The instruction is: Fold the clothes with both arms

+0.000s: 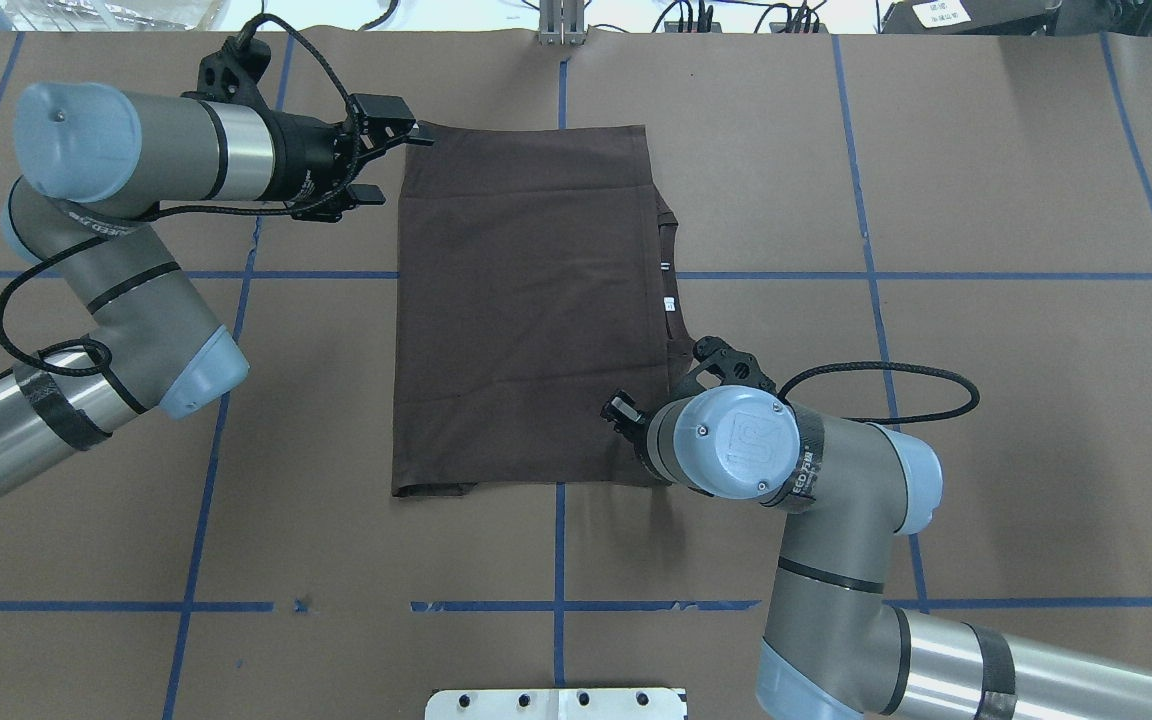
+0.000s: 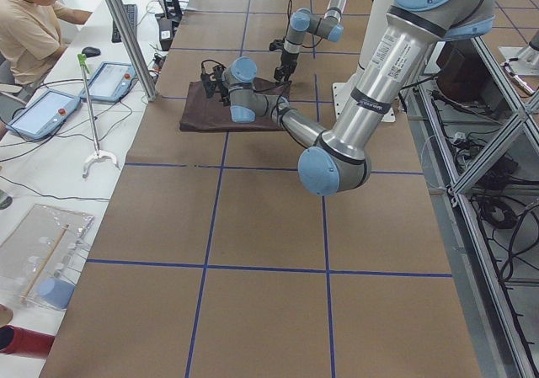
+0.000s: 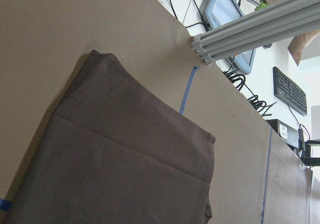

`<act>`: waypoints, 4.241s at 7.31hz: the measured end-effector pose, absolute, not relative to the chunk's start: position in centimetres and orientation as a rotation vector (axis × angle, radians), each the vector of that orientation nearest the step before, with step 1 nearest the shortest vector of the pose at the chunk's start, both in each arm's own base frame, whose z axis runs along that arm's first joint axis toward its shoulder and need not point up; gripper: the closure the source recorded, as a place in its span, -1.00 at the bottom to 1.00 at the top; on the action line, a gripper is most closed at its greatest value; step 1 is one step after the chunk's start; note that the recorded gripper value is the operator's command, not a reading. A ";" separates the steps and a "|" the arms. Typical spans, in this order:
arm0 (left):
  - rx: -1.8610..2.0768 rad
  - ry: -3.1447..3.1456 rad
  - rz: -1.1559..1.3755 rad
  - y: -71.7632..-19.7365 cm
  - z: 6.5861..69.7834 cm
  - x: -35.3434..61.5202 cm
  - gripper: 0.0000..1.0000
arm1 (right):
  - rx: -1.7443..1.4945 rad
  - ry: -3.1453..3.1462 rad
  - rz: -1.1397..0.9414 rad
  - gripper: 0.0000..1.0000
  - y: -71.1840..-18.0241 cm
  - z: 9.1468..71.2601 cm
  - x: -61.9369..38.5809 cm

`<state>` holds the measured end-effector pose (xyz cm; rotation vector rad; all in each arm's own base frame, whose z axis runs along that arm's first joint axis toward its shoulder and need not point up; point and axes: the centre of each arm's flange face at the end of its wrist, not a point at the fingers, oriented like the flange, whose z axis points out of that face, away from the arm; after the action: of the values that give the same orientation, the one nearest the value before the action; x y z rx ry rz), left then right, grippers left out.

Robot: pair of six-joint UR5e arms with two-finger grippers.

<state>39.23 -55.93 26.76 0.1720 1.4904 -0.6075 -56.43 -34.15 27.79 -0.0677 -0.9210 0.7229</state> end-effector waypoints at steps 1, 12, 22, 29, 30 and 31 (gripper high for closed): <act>0.172 1.490 -0.608 -55.9 26.8 39.2 -0.99 | -0.068 -0.915 0.719 -0.44 -34.0 28.1 -56.7; 0.140 1.494 -0.616 -53.6 28.0 39.3 -0.99 | -0.075 -0.955 0.699 1.00 -33.5 26.3 -55.8; -0.021 1.077 -0.660 -29.6 32.9 51.7 -0.18 | -0.084 -0.997 0.695 1.00 -32.8 25.4 -53.3; -0.027 1.049 -0.655 -29.1 34.2 52.1 1.00 | -0.092 -1.013 0.690 1.00 -32.7 24.7 -52.7; -0.028 1.044 -0.653 -29.0 34.4 52.2 1.00 | -0.094 -1.015 0.689 1.00 -32.6 24.6 -52.6; -0.028 1.044 -0.651 -28.9 34.3 52.2 1.00 | -0.095 -1.015 0.689 1.00 -32.6 24.6 -52.6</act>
<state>52.22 -28.94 34.32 -0.0283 1.0440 -0.6507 -52.57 -32.60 24.58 -0.0951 -1.0146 0.6885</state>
